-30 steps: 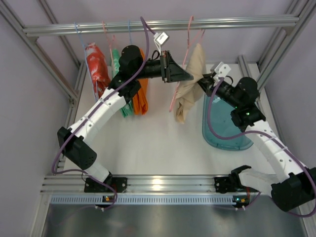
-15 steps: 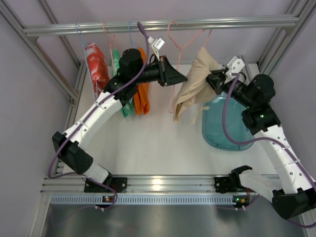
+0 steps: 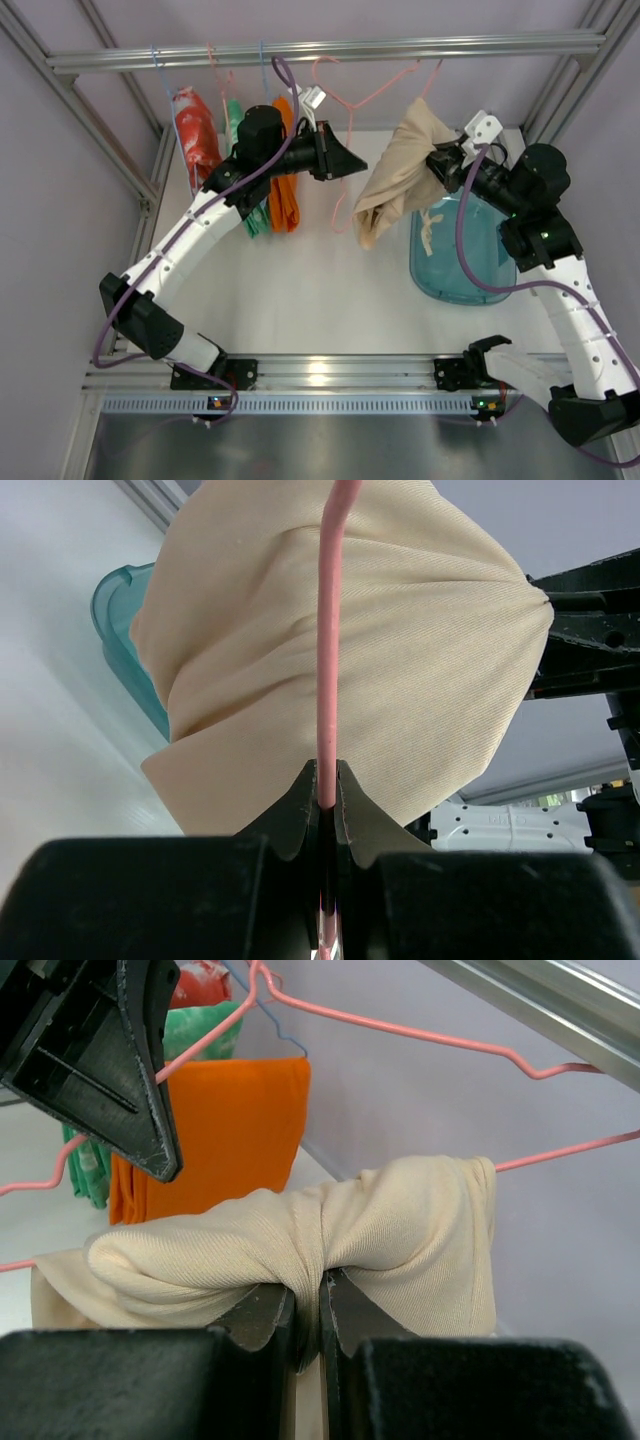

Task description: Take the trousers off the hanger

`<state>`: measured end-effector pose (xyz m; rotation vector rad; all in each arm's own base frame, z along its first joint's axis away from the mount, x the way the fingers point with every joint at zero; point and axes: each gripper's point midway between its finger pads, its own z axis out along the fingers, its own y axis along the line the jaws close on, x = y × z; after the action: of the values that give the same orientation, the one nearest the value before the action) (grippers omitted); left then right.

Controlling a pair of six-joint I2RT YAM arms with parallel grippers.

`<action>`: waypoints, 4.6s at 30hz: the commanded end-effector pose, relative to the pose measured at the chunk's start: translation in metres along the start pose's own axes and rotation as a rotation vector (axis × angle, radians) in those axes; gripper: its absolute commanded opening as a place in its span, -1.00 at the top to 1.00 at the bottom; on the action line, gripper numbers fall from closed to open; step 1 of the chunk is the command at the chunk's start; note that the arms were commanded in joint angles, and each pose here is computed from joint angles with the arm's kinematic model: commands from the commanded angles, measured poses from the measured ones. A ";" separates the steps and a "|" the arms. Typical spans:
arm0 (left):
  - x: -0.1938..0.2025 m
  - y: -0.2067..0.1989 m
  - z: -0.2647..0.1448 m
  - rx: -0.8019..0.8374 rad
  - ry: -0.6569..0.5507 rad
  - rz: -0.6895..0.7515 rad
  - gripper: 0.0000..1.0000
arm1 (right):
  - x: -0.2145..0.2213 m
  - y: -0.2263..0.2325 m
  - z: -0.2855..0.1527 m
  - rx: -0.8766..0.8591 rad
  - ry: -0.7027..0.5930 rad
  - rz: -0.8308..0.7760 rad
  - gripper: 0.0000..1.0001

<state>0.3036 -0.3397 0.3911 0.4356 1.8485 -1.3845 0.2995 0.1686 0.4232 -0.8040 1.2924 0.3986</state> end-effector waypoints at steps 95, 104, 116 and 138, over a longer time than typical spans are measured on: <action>0.002 0.014 -0.064 -0.302 0.080 0.354 1.00 | 0.070 -0.078 -0.119 0.837 0.064 0.075 1.00; 0.002 0.039 -0.073 -0.468 0.132 0.293 1.00 | 0.178 -0.070 -0.092 0.811 0.342 0.130 0.89; -0.027 0.043 -0.065 -0.555 0.047 0.237 1.00 | 0.159 -0.034 -0.063 0.539 0.322 0.255 -0.99; -0.058 0.056 -0.047 -0.681 -0.127 0.056 1.00 | -0.032 0.071 0.029 -0.070 -0.145 0.700 -0.57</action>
<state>0.3561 -0.2663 0.3782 0.1167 2.1210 -0.6446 0.2835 0.2117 0.3746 -0.3608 1.5500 0.8755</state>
